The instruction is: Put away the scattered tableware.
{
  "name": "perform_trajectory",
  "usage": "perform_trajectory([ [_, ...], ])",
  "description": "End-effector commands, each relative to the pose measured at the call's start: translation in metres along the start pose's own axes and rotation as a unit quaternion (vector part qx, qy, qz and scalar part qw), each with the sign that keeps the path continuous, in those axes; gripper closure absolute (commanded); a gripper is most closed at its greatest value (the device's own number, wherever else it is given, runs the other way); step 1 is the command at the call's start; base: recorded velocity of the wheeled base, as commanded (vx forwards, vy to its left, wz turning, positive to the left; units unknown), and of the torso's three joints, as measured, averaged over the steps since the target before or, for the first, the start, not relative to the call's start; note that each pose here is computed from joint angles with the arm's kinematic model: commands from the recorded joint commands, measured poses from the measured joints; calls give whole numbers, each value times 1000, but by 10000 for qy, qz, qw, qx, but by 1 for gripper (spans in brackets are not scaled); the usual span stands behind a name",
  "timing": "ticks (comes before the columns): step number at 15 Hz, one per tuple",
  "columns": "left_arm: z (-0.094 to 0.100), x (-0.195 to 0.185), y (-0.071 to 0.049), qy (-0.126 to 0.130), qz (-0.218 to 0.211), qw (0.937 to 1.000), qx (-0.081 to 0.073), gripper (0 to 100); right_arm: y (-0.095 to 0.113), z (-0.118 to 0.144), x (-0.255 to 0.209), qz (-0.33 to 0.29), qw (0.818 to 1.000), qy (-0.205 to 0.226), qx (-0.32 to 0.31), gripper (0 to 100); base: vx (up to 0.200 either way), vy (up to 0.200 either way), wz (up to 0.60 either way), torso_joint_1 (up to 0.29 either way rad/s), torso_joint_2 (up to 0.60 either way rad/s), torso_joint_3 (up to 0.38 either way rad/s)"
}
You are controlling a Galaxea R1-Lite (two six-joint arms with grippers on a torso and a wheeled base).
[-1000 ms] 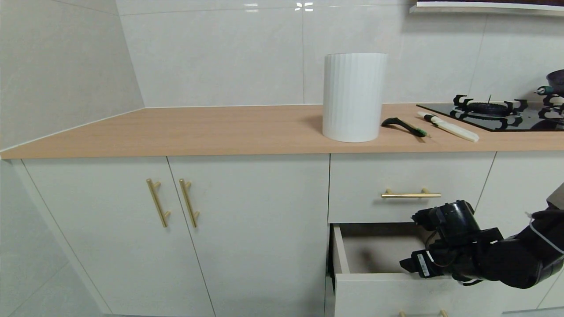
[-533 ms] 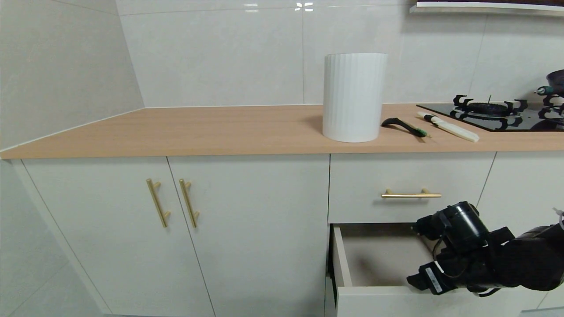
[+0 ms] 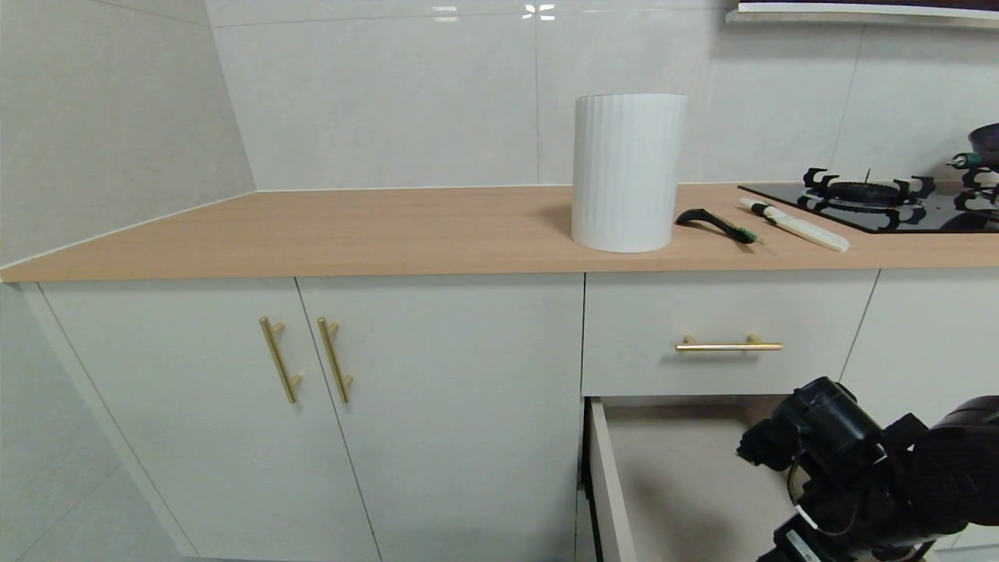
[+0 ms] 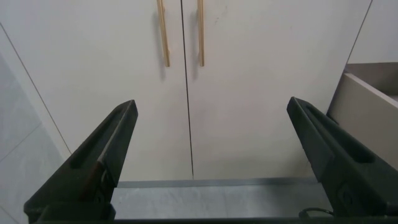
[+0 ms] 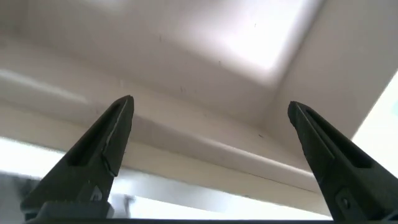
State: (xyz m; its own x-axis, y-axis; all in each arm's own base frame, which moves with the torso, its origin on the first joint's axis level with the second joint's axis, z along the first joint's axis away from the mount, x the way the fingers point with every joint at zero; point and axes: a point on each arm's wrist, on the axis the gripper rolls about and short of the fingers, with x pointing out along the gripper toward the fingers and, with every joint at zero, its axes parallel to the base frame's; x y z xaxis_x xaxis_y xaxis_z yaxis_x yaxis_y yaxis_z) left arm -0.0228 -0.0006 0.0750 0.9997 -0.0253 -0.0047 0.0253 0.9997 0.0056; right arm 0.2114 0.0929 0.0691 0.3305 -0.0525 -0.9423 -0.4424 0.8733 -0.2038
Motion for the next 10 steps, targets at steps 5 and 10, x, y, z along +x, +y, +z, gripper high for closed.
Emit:
perform_trajectory([
  [5, 0, 0, 0, 0, 4, 10000, 2, 0, 7, 2, -28, 83, 9996, -130, -216, 0, 0, 0, 0, 0, 0, 0],
  [10, 0, 0, 0, 0, 4, 10000, 2, 0, -13, 27, -67, 332, 9851, -1160, 1223, 0, 0, 0, 0, 0, 0, 0],
])
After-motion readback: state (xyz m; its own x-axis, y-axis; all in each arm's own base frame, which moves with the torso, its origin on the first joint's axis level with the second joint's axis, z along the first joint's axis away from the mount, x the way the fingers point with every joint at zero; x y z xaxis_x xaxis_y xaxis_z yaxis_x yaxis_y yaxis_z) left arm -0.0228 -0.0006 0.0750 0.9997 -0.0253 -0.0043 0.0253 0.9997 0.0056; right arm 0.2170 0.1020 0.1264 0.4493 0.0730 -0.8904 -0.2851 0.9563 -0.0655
